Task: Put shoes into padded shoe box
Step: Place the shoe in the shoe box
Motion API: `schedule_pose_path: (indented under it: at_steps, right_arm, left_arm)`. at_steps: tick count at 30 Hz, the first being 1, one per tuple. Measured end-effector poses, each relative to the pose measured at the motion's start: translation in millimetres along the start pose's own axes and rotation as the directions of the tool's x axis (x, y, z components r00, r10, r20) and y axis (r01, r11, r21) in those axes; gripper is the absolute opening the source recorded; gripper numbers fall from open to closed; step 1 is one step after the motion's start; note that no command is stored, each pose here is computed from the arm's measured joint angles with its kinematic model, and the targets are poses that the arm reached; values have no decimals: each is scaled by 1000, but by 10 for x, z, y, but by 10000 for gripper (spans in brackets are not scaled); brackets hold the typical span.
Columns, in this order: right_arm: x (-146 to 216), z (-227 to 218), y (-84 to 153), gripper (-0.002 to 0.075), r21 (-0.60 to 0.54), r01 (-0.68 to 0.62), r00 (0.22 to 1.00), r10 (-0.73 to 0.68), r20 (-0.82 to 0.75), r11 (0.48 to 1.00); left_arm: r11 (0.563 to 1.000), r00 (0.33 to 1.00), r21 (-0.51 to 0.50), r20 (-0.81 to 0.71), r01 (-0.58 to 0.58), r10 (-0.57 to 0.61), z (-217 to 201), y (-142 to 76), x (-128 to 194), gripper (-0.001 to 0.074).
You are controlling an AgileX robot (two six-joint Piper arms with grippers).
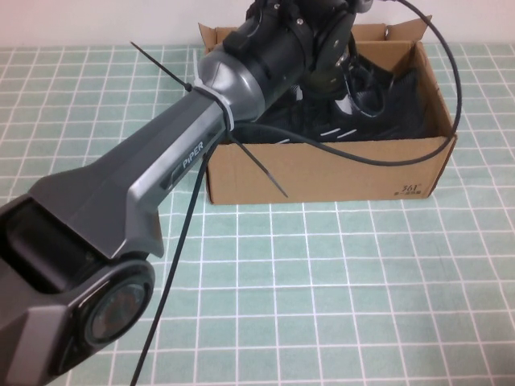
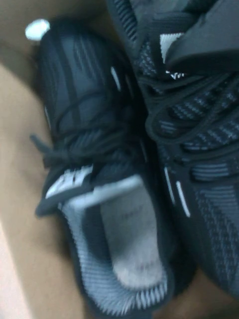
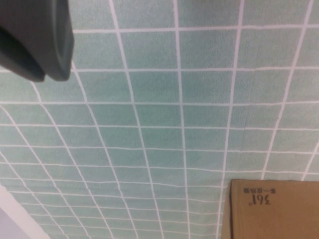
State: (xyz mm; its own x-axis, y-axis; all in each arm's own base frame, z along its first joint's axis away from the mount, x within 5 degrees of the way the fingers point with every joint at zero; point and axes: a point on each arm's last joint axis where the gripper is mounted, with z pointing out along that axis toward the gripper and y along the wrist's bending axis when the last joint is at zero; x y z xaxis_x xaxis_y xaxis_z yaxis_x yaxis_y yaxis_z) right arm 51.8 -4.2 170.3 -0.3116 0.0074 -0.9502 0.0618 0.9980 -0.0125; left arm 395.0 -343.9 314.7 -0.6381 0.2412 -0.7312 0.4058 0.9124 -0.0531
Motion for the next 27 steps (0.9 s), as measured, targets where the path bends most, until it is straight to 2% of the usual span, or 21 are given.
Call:
schedule_pose_path:
  at_steps: [5,15,27]
  right_arm:
    - [0,0,0,-8,0,0,1000,0,0,1000]
    - [0,0,0,-8,0,-1,1000,1,0,1000]
    - [0,0,0,-8,0,-1,1000,1,0,1000]
  left_arm:
    - [999,1000,-30,11,-25,25,2,37,-14,1]
    - [998,999,57,-20,-28,29,158,-58,76,1]
    - [996,998,83,-55,-31,35,310,-97,172,1]
